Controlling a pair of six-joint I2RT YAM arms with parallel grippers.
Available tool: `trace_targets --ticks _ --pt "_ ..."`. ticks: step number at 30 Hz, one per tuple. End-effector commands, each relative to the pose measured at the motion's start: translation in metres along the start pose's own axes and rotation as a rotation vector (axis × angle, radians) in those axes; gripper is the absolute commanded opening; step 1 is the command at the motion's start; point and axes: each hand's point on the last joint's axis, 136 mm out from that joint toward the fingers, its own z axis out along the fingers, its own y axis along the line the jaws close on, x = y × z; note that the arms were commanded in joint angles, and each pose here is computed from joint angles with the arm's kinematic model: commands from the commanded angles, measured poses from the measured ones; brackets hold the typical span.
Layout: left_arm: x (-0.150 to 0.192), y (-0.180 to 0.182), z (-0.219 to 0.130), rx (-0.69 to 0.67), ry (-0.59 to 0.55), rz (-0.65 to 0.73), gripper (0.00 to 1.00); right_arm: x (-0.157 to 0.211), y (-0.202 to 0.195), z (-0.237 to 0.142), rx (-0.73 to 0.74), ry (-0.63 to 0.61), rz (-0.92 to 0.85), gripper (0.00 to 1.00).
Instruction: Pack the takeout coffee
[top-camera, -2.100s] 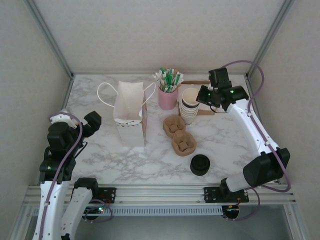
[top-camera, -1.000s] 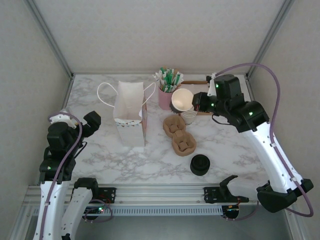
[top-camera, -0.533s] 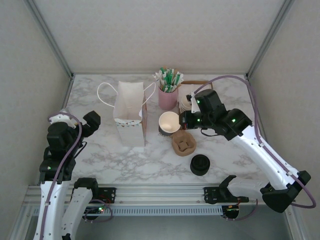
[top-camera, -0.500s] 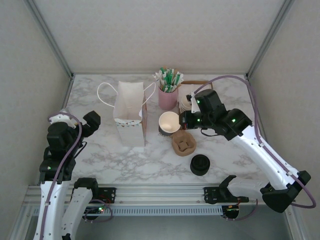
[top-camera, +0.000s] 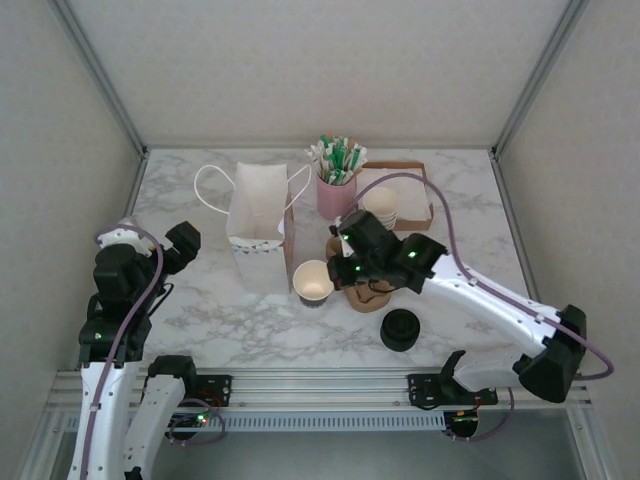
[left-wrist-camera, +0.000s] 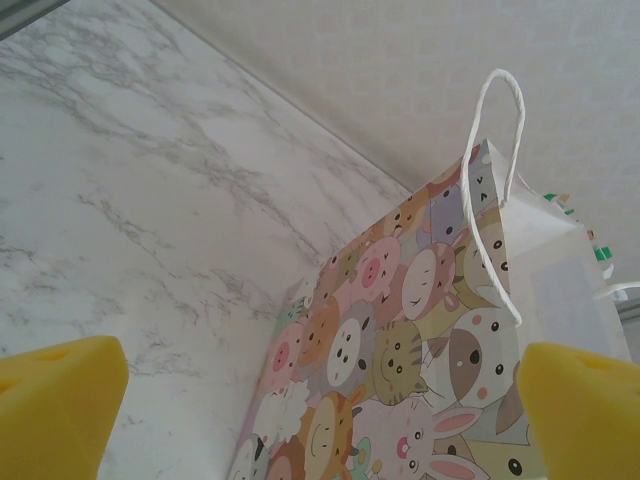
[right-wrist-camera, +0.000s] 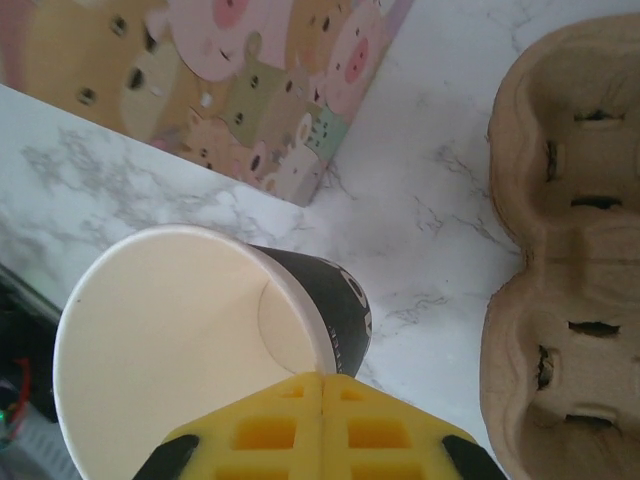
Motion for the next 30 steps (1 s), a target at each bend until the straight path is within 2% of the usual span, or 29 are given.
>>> trace_targets --ticks 1,9,21,30 --pt "-0.001 0.002 -0.001 -0.002 -0.01 -0.013 1.0 -0.003 0.0 0.019 0.028 -0.038 0.018 0.0" --pt "-0.001 0.0 -0.003 0.007 -0.013 -0.012 1.0 0.013 -0.019 0.05 0.111 -0.026 0.113 0.0" --pt "-0.001 0.0 -0.003 0.008 -0.013 -0.012 1.0 0.021 -0.03 0.064 0.149 -0.033 0.155 0.01" --pt "-0.001 0.0 -0.003 0.009 -0.015 -0.01 1.0 0.016 -0.027 0.057 0.147 -0.04 0.147 0.2"
